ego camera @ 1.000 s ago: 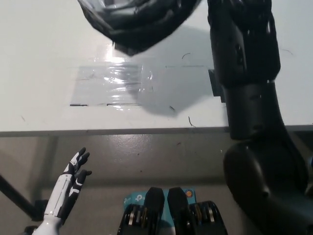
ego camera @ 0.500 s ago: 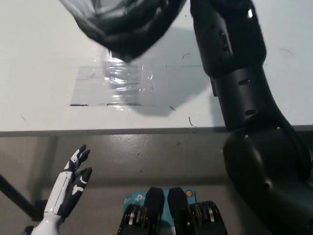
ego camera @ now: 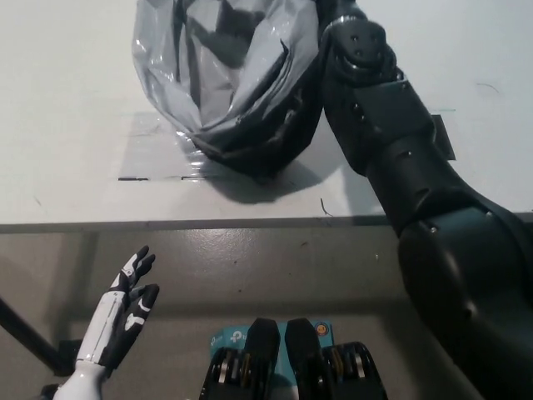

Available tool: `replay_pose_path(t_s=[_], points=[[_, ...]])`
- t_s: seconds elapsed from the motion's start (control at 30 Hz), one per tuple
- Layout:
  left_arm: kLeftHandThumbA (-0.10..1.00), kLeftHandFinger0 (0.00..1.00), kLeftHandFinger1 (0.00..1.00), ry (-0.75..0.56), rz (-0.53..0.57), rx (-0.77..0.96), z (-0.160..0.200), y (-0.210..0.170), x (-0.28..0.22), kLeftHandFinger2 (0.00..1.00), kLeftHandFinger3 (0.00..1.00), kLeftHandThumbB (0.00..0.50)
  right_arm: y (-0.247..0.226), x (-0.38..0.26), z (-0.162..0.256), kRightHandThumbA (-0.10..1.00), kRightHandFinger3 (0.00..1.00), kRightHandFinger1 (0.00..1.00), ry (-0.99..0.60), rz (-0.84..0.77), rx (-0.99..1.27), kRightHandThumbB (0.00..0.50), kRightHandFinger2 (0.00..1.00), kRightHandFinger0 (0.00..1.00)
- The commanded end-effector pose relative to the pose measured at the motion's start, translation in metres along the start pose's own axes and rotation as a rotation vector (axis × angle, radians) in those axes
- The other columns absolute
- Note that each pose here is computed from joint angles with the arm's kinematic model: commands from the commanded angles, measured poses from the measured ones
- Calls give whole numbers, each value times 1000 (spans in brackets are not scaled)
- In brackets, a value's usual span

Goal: Use the right hand to pick up a rubix's cube and place it into a plastic bag and lift the bag

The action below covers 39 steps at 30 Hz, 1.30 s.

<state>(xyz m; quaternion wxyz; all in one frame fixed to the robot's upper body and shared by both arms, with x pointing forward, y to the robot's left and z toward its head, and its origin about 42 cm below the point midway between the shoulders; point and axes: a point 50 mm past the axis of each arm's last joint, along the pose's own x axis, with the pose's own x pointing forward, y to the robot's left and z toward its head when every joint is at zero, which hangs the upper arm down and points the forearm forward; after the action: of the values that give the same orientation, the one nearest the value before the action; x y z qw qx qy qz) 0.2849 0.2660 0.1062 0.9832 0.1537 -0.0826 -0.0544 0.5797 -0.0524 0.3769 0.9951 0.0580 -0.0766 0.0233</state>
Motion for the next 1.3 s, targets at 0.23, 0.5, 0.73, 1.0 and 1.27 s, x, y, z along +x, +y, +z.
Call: replay_pose_path(t_s=[0.23, 0.5, 0.73, 1.0, 1.27], points=[[885, 894, 988, -55, -24, 31, 15, 5, 6, 1000, 1000, 108, 1, 13, 39, 225, 1000, 674, -50, 1, -223, 201, 1000, 464], [889, 895, 976, -55, -27, 29, 15, 4, 6, 1000, 1000, 109, -20, 25, 69, 768, 1000, 1000, -33, 85, -792, 500, 1000, 1000], [876, 906, 982, -41, -33, 30, 15, 4, 5, 1000, 1000, 103, -41, 29, 130, 846, 1000, 1000, -135, 3, -859, 500, 1000, 1000], [897, 923, 993, -41, -43, 39, 14, 3, 6, 1000, 1000, 117, -51, 10, 198, 890, 1000, 1000, -297, -34, -858, 500, 1000, 1000], [885, 921, 996, -40, -40, 36, 15, 1, 9, 1000, 1000, 109, -53, -47, 266, 1000, 1000, 1000, -622, -97, -823, 437, 1000, 1000]])
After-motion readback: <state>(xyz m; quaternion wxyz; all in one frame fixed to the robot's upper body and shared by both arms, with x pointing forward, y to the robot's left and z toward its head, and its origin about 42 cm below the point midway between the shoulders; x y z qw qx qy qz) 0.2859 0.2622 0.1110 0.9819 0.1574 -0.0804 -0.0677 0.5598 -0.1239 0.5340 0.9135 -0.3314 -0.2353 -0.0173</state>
